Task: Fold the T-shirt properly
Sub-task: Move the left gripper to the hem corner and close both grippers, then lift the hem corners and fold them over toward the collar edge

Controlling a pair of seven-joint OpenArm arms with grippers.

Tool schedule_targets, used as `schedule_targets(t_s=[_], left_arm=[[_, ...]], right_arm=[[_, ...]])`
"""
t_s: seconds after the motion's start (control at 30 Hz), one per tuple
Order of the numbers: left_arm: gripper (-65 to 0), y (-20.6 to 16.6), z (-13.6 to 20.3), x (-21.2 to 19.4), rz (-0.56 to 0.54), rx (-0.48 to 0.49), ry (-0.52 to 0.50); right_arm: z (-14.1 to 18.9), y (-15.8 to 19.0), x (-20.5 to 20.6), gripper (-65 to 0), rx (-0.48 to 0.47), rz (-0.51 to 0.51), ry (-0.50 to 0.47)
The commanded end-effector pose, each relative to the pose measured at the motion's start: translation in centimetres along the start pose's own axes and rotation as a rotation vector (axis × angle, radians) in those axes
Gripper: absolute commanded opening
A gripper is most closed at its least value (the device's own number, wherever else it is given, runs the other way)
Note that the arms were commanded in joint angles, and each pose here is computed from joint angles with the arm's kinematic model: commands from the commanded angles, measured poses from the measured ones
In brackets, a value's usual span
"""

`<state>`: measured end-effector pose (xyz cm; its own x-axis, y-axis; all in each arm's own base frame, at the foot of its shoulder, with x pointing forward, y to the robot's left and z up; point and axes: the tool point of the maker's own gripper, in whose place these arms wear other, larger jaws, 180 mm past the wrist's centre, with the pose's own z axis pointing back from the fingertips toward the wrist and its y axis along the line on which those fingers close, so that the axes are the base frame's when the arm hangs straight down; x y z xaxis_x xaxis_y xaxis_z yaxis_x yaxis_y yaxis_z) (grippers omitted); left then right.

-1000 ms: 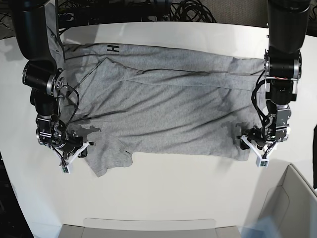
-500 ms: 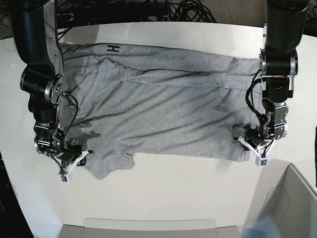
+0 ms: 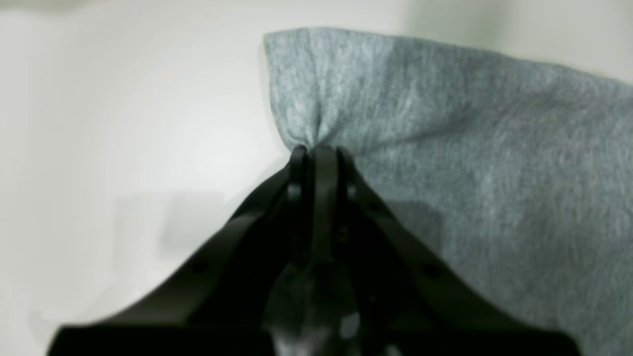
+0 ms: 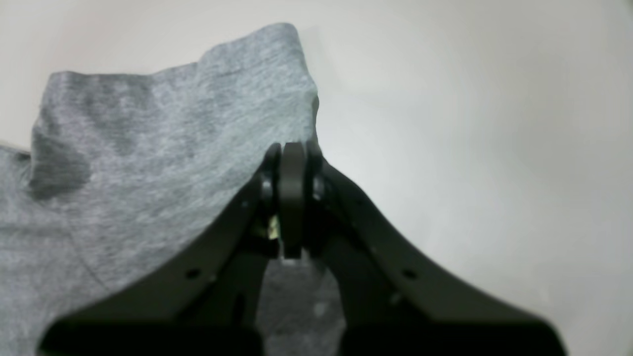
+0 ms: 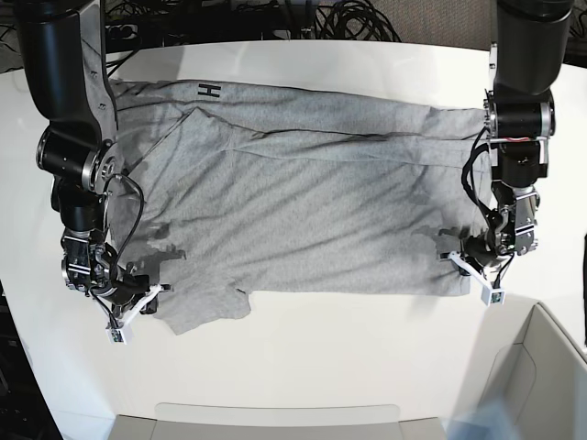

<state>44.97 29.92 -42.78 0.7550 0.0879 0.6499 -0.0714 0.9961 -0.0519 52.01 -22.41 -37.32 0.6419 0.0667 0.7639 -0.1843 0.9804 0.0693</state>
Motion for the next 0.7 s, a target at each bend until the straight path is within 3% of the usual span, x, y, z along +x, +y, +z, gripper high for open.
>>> schedule_targets(t_s=[0.0,0.2,0.43,0.67], left_arm=[[-65.0,1.5,0.6,1.1,-0.005,0.037,-0.002],[-65.0,0.9,1.7,2.8,-0.065,0.029,-0.032],[-65.0,1.6,6.8,6.2,-0.067,0.045,-0.205],[-65.0,0.8,8.3,5.3,-0.120,0.045,-0.193]], right_arm=[[0.8,-0.8,4.1,-65.0,-0.019,0.011,-0.101],[1.0,-0.1,4.9,-65.0,-0.028,0.053,-0.123],[2.6,2.3,7.0,-65.0,-0.051,0.160,-0.192],[4.8,4.1,7.4,-65.0,-0.047,0.242,-0.204]])
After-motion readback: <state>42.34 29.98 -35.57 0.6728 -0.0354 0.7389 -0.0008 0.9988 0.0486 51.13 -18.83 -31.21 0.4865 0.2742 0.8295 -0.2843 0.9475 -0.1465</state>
